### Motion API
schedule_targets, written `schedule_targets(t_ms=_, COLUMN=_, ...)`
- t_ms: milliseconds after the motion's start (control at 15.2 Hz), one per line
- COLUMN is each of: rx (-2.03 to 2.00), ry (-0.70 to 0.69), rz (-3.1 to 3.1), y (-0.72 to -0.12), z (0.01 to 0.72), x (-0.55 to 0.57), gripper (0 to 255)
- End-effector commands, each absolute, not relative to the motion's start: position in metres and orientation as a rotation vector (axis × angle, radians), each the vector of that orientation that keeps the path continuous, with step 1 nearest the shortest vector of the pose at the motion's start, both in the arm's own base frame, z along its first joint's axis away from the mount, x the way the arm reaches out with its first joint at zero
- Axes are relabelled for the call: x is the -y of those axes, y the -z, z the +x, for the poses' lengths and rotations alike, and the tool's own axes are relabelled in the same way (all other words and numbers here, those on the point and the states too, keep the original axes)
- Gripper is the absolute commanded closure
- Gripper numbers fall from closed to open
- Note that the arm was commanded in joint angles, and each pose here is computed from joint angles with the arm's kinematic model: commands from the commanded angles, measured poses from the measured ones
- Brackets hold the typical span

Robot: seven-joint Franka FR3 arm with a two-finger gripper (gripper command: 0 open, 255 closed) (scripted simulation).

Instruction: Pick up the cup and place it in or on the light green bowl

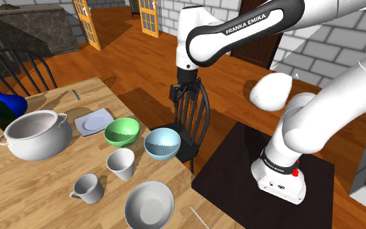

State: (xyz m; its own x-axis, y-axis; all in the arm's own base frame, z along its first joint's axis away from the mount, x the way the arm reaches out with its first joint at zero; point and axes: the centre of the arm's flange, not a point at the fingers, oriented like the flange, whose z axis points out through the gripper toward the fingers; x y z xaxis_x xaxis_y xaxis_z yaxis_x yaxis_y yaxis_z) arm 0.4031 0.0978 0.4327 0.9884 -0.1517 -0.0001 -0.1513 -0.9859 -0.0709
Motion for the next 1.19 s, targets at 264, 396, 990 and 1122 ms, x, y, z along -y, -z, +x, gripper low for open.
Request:
schedule_targets(t_ms=264, rx=-0.238, ry=-0.011, rz=-3.025, y=-0.382, z=0.437, x=-0.146, gripper=0)
schedule_targets(t_ms=396, rx=-0.239, ry=-0.017, rz=-3.012, y=-0.366, z=0.448, x=-0.163, gripper=0)
schedule_targets(t_ms=990, rx=-0.244, ry=-0.046, rz=-2.958, y=-0.294, z=0.495, x=-0.239, gripper=0)
schedule_targets(t_ms=1122, rx=-0.245, ry=-0.052, rz=-2.945, y=-0.278, z=0.505, x=-0.256, gripper=0)
